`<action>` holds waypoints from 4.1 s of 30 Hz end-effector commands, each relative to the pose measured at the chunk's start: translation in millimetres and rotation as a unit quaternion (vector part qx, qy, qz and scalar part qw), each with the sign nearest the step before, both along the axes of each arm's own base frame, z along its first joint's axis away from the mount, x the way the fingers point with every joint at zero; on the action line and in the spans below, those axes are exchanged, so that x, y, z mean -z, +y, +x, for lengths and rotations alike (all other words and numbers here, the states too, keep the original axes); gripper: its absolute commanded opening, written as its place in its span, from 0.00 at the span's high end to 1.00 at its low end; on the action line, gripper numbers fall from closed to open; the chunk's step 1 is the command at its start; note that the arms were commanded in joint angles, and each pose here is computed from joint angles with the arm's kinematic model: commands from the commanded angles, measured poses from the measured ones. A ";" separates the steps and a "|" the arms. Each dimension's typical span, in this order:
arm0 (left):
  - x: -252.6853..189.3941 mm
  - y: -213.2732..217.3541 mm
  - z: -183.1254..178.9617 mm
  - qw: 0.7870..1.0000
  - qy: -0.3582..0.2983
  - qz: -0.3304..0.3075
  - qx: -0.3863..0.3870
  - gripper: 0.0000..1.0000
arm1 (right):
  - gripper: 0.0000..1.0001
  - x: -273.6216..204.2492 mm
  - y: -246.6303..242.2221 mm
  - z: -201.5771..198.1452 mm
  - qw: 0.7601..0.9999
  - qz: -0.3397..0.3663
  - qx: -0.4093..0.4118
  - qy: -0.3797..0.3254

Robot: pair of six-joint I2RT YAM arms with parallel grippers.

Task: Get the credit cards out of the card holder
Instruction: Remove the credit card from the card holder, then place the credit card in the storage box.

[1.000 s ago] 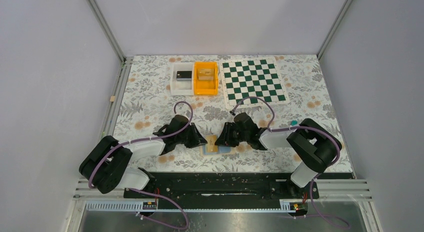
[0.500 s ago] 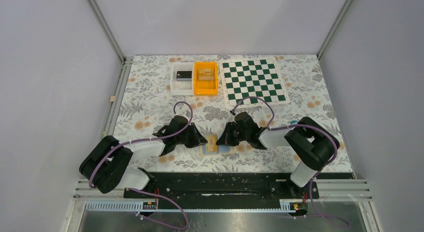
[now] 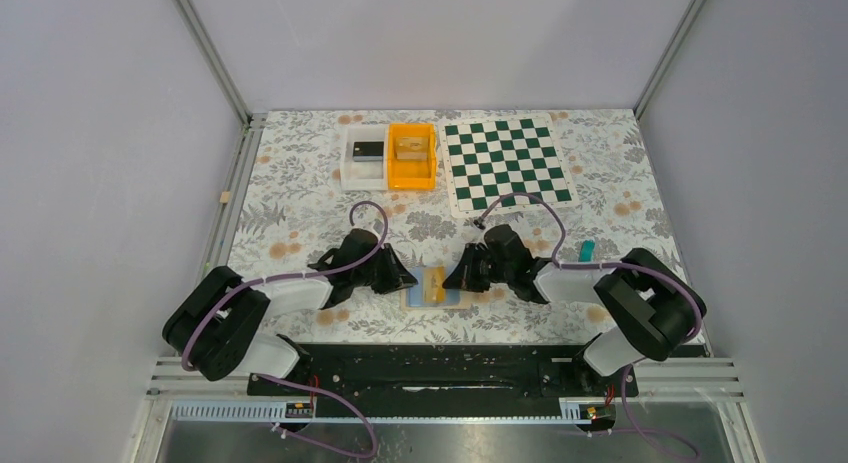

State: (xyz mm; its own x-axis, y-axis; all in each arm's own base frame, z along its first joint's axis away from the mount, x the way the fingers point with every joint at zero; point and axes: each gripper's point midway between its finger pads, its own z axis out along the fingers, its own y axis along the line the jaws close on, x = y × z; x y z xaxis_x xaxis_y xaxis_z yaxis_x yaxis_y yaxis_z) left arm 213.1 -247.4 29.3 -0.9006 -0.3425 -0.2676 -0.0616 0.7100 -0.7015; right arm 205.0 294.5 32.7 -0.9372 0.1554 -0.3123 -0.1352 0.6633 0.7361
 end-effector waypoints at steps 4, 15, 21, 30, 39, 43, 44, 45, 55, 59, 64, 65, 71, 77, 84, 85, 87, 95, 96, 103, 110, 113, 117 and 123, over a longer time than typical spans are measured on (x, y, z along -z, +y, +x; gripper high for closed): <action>2.1 1.0 -14.3 0.999 0.038 0.014 0.022 0.75 | 1.00 -31.3 -7.8 0.0 0.999 0.026 0.029 -0.008; -62.3 -19.6 -3.1 0.997 -0.018 -0.051 0.046 0.59 | 1.00 -71.5 -19.4 3.6 0.996 0.037 0.075 -0.023; -73.9 -31.2 -10.4 0.991 -0.033 -0.107 0.071 0.56 | 1.00 -82.3 -14.4 5.8 0.993 0.073 0.083 -0.031; -89.9 -40.3 -12.8 0.985 -0.052 -0.137 0.089 0.50 | 1.00 -108.4 -7.9 5.5 0.987 0.129 0.078 -0.056; -116.1 -50.1 -18.3 0.974 -0.066 -0.191 0.104 0.65 | 1.00 -110.5 -5.0 -1.4 0.985 0.154 0.067 -0.050; -126.1 -47.0 -19.0 0.972 -0.077 -0.202 0.093 0.79 | 1.00 -111.1 -4.7 -2.8 0.985 0.154 0.059 -0.055; -129.0 -46.1 -18.9 0.971 -0.082 -0.204 0.090 0.83 | 1.00 -111.5 -4.3 -3.8 0.985 0.155 0.056 -0.056; -131.8 -44.8 -18.8 0.971 -0.088 -0.205 0.088 0.86 | 1.00 -111.6 -3.7 -4.5 0.985 0.156 0.052 -0.057; -140.0 -38.1 -21.0 0.968 -0.113 -0.209 0.080 1.00 | 1.00 -110.7 -0.8 -13.0 0.986 0.157 0.024 -0.052; -134.3 -35.9 -20.9 0.972 -0.109 -0.193 0.081 0.94 | 1.00 -114.9 -3.0 -13.3 0.985 0.161 0.032 -0.052; -127.5 -32.4 -21.6 0.975 -0.104 -0.179 0.076 0.61 | 1.00 -119.6 -7.5 -7.7 0.983 0.166 0.060 -0.057; -128.1 -32.7 -22.1 0.975 -0.105 -0.182 0.076 0.58 | 1.00 -120.4 -7.6 -6.8 0.981 0.172 0.066 -0.055; -120.0 -33.0 -21.4 0.975 -0.096 -0.192 0.065 0.46 | 1.00 -116.3 -9.3 -3.2 0.977 0.189 0.092 -0.043; -115.2 -39.4 -21.4 0.971 -0.088 -0.212 0.064 0.43 | 1.00 -119.3 -8.8 -0.3 0.970 0.214 0.108 -0.037; -119.6 -48.1 -21.8 0.967 -0.088 -0.229 0.068 0.44 | 1.00 -115.8 -9.2 -2.9 0.969 0.220 0.109 -0.032; -121.9 -49.1 -21.3 0.966 -0.089 -0.232 0.068 0.48 | 1.00 -114.4 -8.9 -3.2 0.969 0.220 0.108 -0.029; -125.1 -51.4 -20.3 0.965 -0.089 -0.235 0.070 0.62 | 1.00 -113.4 -7.3 -5.0 0.969 0.222 0.101 -0.027; -135.9 -47.0 -22.3 0.965 -0.105 -0.231 0.072 1.00 | 0.81 -107.2 -7.7 -14.4 0.982 0.173 0.008 -0.069; -138.4 -44.5 -23.0 0.965 -0.113 -0.225 0.073 1.00 | 0.77 -109.7 -10.0 -14.9 0.982 0.175 -0.004 -0.075; -153.7 -38.7 -47.0 0.960 -0.145 -0.164 0.174 1.00 | 0.53 -149.1 -22.1 -19.3 0.971 0.147 -0.128 -0.135; -161.9 -40.1 -71.9 0.945 -0.124 -0.162 0.258 1.00 | 0.38 -180.2 -12.0 -24.2 0.948 0.158 -0.220 -0.164; -165.5 -41.2 -74.7 0.940 -0.127 -0.169 0.268 1.00 | 0.34 -186.2 -5.2 -26.1 0.940 0.175 -0.253 -0.147; -164.4 -43.6 -78.5 0.936 -0.115 -0.178 0.280 1.00 | 0.33 -180.6 -1.3 -26.4 0.935 0.179 -0.278 -0.130; -165.6 -46.4 -76.9 0.932 -0.125 -0.186 0.286 1.00 | 0.33 -172.0 1.0 -32.7 0.931 0.173 -0.303 -0.107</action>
